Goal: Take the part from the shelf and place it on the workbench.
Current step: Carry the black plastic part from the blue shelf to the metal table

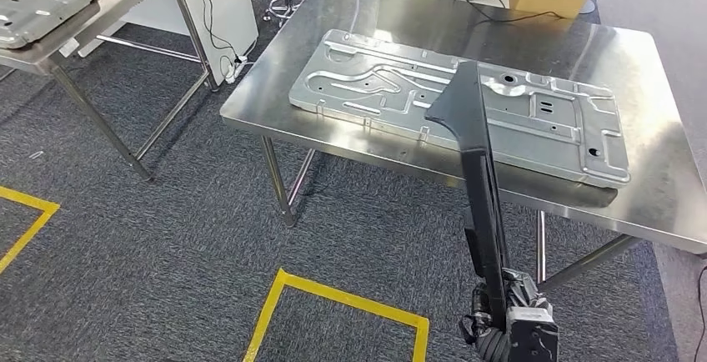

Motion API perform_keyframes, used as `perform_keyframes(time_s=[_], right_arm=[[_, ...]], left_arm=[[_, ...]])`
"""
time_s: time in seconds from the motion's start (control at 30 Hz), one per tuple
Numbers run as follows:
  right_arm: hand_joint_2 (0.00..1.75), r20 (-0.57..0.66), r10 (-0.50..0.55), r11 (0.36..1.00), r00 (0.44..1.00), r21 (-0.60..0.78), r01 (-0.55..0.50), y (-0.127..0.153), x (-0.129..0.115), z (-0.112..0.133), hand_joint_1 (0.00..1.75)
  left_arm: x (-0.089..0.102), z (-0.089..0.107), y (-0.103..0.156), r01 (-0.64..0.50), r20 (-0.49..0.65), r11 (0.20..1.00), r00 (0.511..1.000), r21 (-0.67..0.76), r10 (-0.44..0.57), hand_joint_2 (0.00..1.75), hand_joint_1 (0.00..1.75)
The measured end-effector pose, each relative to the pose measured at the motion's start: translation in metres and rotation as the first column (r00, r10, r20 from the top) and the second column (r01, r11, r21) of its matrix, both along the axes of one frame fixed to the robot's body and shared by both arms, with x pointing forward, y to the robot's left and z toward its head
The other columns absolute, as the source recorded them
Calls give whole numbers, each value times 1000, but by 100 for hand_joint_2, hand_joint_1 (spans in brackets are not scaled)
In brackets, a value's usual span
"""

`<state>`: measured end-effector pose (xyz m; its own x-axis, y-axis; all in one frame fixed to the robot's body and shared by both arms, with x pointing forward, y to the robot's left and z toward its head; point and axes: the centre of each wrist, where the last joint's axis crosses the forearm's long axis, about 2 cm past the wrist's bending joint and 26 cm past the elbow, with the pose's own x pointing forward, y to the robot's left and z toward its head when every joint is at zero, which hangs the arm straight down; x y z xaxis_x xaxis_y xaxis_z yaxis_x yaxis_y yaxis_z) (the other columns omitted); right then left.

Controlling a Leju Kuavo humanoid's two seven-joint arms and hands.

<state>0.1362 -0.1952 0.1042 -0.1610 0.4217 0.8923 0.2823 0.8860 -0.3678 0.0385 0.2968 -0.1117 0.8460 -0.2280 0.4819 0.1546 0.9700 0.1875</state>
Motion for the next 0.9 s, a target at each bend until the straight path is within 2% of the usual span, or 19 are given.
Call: perform_keyframes(time_s=[0.13, 0.27, 0.47, 0.73, 0.8, 0.9], right_arm=[[175, 93, -123, 964, 988, -224, 141, -20, 31, 14, 175], [175, 173, -173, 890, 970, -393, 229, -36, 69, 26, 175], [175, 202, -193, 864, 960, -428, 264, -41, 87, 32, 175], [175, 205, -198, 856, 959, -439, 271, -42, 93, 32, 175], [175, 204, -194, 836, 960, -477, 271, -42, 94, 31, 175], [175, 185, -180, 773, 966, -580, 255, -40, 105, 32, 175]], left_arm=[[4, 0, 3, 25, -2, 1000, 1000, 4, -25, 175, 0], [7, 1, 6, 46, -9, 999, 999, 7, -46, 175, 0], [9, 1, 8, 49, -8, 999, 999, 12, -49, 175, 0], [9, 1, 8, 52, -8, 999, 999, 12, -52, 175, 0], [9, 1, 8, 55, -11, 998, 998, 12, -55, 175, 0], [12, 1, 8, 67, -15, 998, 998, 11, -67, 175, 0]])
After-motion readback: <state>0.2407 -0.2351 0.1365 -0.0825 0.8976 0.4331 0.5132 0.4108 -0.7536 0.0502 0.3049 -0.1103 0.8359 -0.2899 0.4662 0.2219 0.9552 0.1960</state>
